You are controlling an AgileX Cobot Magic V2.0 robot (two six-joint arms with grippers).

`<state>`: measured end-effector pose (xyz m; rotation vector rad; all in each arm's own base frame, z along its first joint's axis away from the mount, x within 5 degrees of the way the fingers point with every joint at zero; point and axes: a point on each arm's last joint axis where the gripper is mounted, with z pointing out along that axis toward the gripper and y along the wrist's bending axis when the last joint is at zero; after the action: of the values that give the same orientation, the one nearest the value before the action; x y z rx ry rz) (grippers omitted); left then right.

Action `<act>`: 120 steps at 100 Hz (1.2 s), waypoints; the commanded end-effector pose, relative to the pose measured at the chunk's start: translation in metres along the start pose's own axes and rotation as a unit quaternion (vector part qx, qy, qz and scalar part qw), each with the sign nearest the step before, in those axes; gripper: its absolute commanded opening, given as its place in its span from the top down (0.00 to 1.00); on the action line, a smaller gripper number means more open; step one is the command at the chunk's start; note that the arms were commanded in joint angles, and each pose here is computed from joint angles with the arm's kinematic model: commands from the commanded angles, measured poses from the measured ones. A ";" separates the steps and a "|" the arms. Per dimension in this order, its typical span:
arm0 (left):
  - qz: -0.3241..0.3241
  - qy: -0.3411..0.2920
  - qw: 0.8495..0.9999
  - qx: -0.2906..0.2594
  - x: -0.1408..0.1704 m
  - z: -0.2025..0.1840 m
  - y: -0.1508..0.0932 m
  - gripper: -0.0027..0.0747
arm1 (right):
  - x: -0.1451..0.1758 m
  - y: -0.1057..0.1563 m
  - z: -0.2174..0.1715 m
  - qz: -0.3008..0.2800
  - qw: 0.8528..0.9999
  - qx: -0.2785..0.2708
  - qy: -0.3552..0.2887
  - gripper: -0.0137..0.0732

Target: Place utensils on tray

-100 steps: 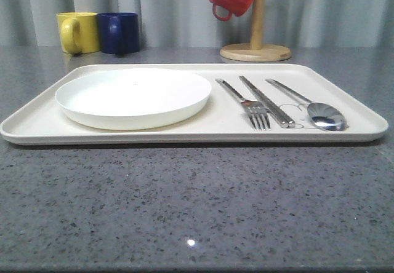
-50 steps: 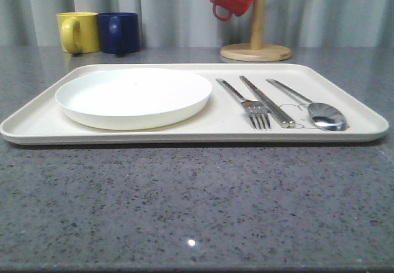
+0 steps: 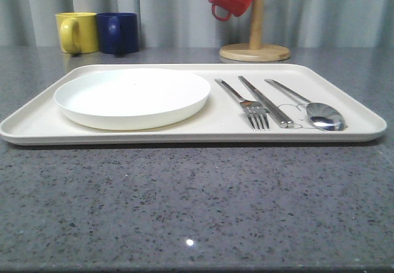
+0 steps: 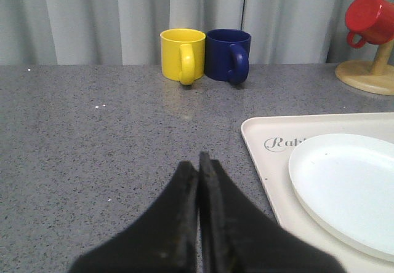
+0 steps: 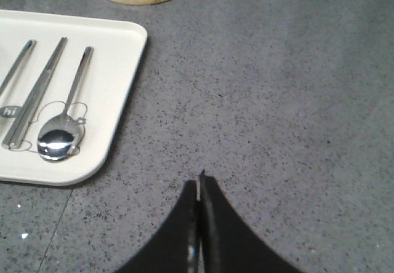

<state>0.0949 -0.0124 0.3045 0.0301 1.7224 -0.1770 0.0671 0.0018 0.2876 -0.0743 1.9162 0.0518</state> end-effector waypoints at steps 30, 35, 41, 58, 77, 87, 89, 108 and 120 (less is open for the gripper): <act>-0.007 -0.044 0.999 -0.011 -0.014 -0.002 0.001 0.99 | 0.033 0.002 0.007 0.053 0.988 0.000 -0.147 0.92; -0.007 -0.044 0.999 -0.011 -0.014 -0.002 0.001 0.99 | 0.039 0.001 0.007 0.052 0.986 0.005 -0.156 0.92; -0.007 -0.044 0.999 -0.011 -0.014 -0.002 0.001 0.99 | 0.047 0.001 0.008 0.050 0.985 0.009 -0.166 0.92; -0.007 -0.044 0.999 -0.011 -0.014 -0.002 0.001 0.99 | 0.063 0.002 0.007 0.042 0.976 0.006 -0.215 0.92; -0.007 -0.044 0.999 -0.011 -0.014 -0.002 0.001 0.99 | 0.075 0.002 0.013 0.039 0.971 0.003 -0.235 0.92; -0.007 -0.044 0.999 -0.011 -0.014 -0.002 0.001 0.99 | 0.076 0.002 0.014 0.039 0.969 0.001 -0.246 0.92; -0.007 -0.044 0.999 -0.011 -0.014 -0.002 0.001 0.99 | 0.076 0.002 0.014 0.038 0.968 0.001 -0.249 0.92; -0.007 -0.044 0.999 -0.011 -0.014 -0.002 0.001 0.99 | 0.076 0.002 0.014 0.038 0.968 0.001 -0.249 0.92; -0.007 -0.044 0.999 -0.011 -0.014 -0.002 0.001 0.99 | 0.076 0.002 0.014 0.038 0.968 0.001 -0.248 0.92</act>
<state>0.0949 -0.0124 0.3045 0.0301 1.7224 -0.1770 0.0566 0.0032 0.2026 0.0240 1.5239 0.1175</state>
